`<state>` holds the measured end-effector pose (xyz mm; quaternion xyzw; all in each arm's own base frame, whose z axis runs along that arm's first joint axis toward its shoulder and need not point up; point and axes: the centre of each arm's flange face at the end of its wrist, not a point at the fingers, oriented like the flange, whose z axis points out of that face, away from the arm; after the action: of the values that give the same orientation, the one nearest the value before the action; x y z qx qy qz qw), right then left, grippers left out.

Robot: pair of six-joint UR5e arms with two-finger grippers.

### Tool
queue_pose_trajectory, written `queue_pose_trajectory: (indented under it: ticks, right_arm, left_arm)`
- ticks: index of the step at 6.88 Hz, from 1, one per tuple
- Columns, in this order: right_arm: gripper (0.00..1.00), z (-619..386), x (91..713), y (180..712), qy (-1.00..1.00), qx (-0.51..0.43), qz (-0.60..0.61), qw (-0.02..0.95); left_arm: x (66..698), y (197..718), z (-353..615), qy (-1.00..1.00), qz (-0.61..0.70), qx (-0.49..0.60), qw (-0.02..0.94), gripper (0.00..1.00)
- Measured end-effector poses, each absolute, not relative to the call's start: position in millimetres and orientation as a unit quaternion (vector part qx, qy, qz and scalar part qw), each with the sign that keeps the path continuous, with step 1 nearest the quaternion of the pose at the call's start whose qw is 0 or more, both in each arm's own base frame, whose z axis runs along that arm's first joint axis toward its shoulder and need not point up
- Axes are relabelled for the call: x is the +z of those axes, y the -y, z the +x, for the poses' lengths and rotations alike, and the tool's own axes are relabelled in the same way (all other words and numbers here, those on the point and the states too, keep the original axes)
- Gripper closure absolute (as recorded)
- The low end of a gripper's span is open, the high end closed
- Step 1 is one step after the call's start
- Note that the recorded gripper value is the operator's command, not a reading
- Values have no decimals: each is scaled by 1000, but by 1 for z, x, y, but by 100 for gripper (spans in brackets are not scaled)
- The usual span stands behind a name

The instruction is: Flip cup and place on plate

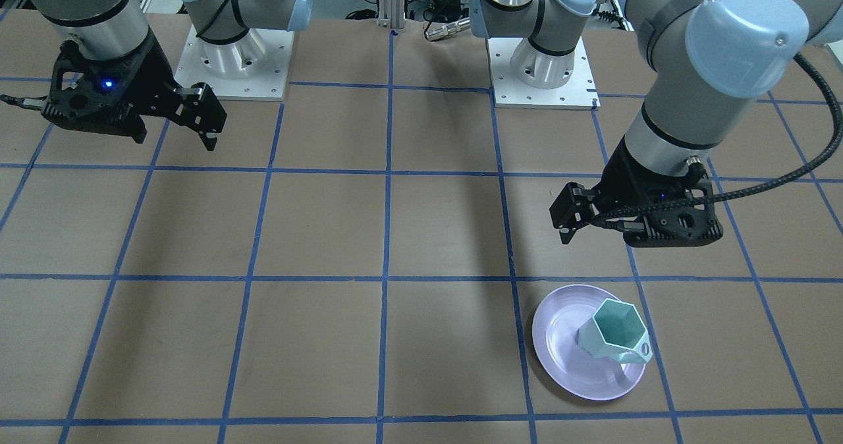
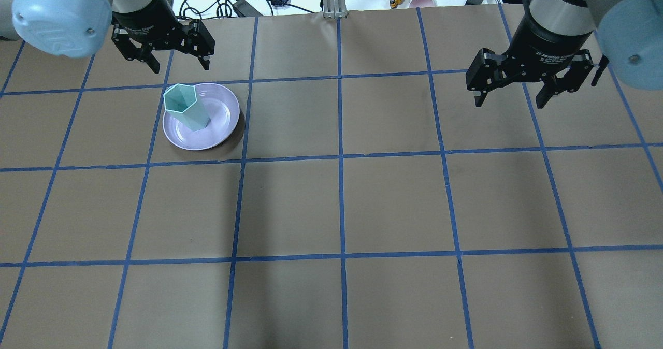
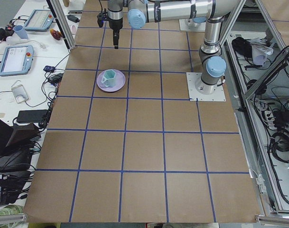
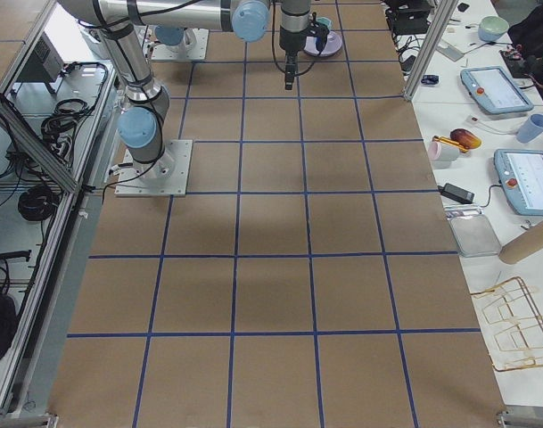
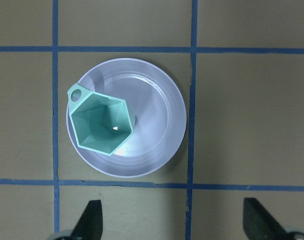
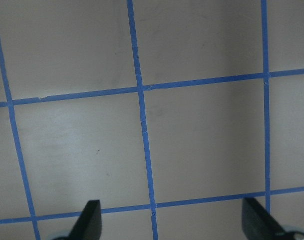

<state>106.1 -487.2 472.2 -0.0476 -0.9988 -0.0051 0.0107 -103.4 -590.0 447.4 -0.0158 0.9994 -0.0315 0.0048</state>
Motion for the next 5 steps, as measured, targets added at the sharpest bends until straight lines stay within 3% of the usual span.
queue_pose_trajectory:
  ticks: [5]
  right_arm:
    - [0, 106, 472, 487, 999, -5, -48, 11]
  left_arm:
    - [458, 546, -106, -1000, -14, 8, 3, 0]
